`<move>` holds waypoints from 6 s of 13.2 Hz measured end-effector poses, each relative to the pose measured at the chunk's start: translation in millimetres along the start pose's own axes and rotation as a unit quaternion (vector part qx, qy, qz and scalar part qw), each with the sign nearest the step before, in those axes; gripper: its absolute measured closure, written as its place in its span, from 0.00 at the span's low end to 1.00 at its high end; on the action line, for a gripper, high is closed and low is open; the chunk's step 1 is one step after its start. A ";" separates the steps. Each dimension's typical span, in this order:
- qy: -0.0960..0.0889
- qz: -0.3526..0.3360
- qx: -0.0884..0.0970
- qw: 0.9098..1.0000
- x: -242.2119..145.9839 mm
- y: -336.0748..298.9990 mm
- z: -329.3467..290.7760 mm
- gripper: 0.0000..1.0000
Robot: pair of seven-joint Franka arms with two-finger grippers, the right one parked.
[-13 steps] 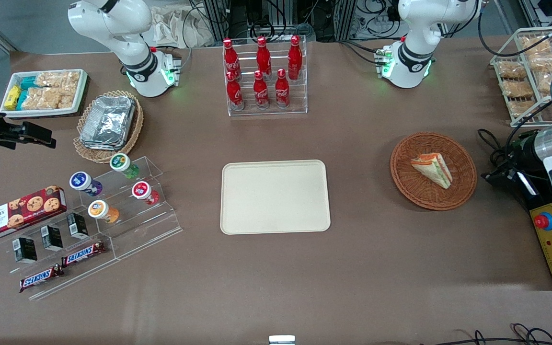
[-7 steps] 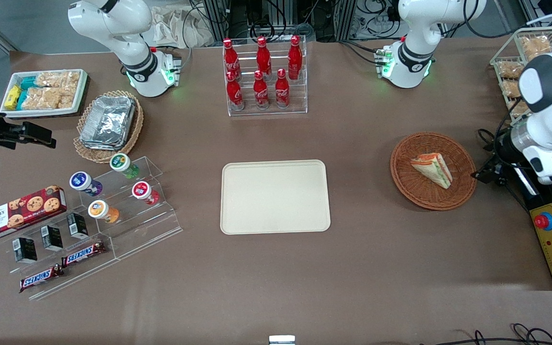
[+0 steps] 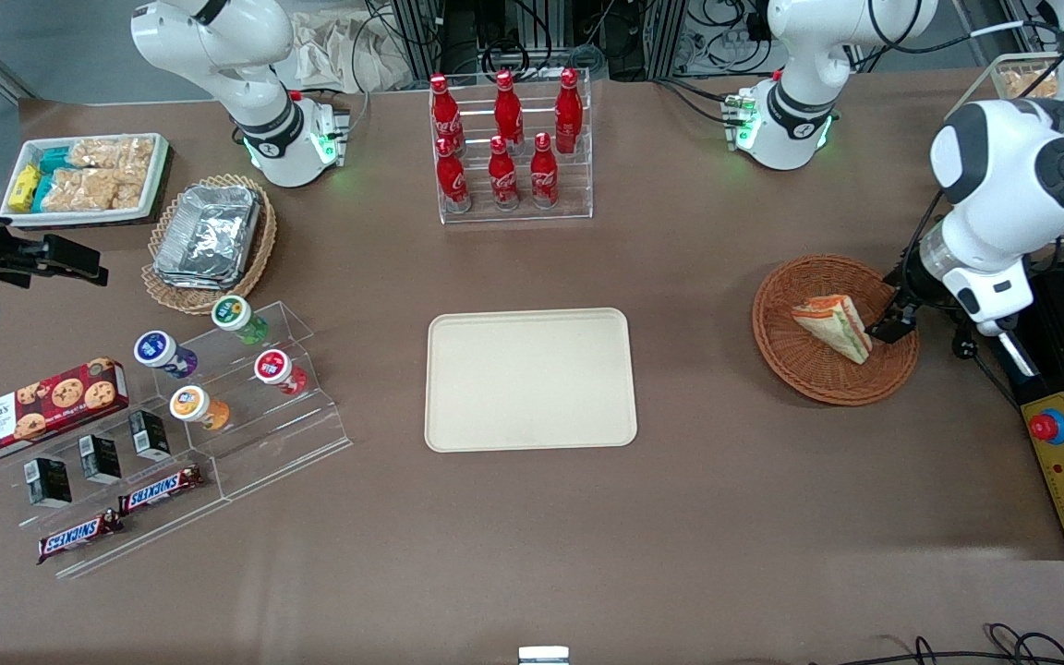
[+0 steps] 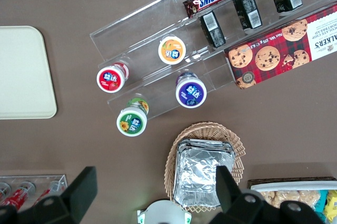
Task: Place sandwich from basket to tray
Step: 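Lower the left gripper and close it on the wrapped sandwich, then lift the sandwich with the left gripper and carry it toward the tray, then lower the sandwich onto the beige tray and open the left gripper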
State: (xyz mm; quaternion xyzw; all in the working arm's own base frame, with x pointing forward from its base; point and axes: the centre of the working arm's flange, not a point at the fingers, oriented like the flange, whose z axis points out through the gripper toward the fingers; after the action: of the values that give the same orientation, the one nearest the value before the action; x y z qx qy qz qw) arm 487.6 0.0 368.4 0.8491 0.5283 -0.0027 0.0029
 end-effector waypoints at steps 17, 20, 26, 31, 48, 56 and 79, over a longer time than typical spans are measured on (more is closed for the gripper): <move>0.009 0.007 -0.011 1.000 -17.4 -40.1 104.9 0.01; 0.012 0.011 -0.013 1.000 -18.1 -43.8 120.8 0.05; 0.012 0.014 -0.012 1.000 -17.8 -44.8 126.2 0.62; 0.018 0.017 -0.025 0.999 -15.4 -41.5 112.1 0.66; 0.026 0.299 -0.020 0.954 -80.8 58.5 -184.2 0.79; 0.002 0.471 -0.038 0.881 -223.4 158.2 -144.5 0.79; 0.010 0.494 -0.022 0.869 -354.5 221.8 144.8 0.79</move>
State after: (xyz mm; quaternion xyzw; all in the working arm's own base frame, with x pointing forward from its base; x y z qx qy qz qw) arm 529.7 -417.1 226.8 0.9989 0.0400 0.0196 0.0171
